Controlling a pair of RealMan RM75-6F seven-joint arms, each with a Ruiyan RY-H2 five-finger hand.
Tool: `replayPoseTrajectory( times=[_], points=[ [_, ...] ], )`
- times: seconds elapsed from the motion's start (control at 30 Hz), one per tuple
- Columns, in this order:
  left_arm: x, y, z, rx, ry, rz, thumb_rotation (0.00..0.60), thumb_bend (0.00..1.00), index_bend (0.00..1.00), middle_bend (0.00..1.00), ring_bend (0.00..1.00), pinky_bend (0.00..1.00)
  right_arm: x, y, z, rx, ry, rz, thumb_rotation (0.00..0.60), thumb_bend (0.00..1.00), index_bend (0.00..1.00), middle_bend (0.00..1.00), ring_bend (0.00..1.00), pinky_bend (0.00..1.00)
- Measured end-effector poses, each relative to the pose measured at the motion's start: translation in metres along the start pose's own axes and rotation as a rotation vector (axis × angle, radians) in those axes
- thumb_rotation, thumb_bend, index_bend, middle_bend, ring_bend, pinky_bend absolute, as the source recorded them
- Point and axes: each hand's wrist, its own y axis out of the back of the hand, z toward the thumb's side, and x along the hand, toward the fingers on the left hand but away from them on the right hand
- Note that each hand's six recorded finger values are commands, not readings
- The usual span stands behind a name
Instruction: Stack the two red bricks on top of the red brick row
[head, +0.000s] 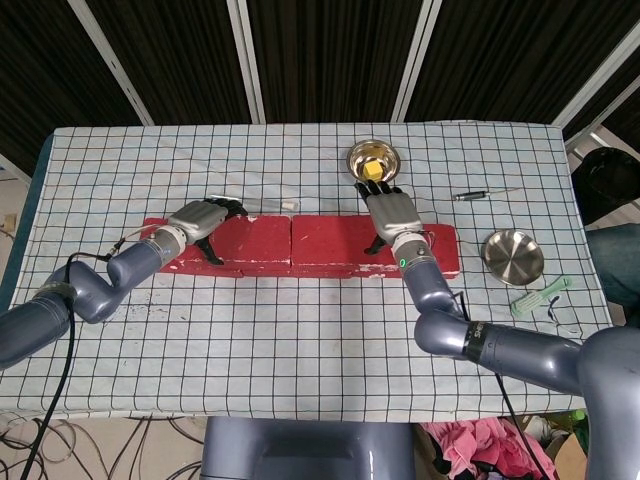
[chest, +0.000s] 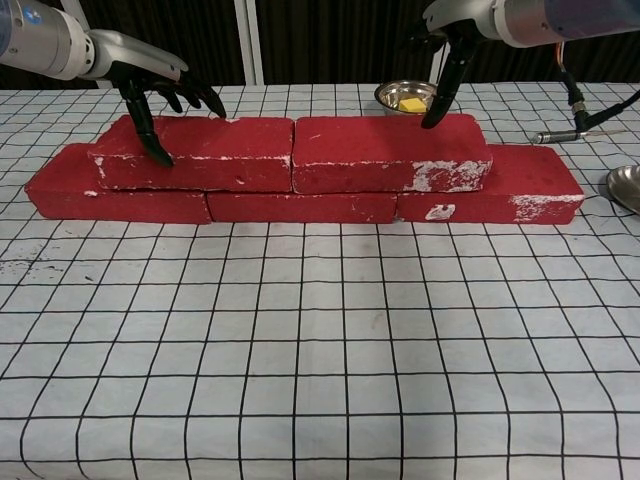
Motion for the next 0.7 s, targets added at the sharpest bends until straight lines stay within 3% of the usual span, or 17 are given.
replayPoseTrajectory(
  times=[0.7],
  points=[
    [-0.0005, 0.0014, 0.0007, 0.001, 0.005, 0.002, 0.6, 0.0, 0.0, 0.01, 0.0, 0.09, 0.0011, -0.0001, -0.0032, -0.004, -0.002, 0.002, 0.6, 0.0, 0.0, 0.01, 0.0, 0.14]
  ],
)
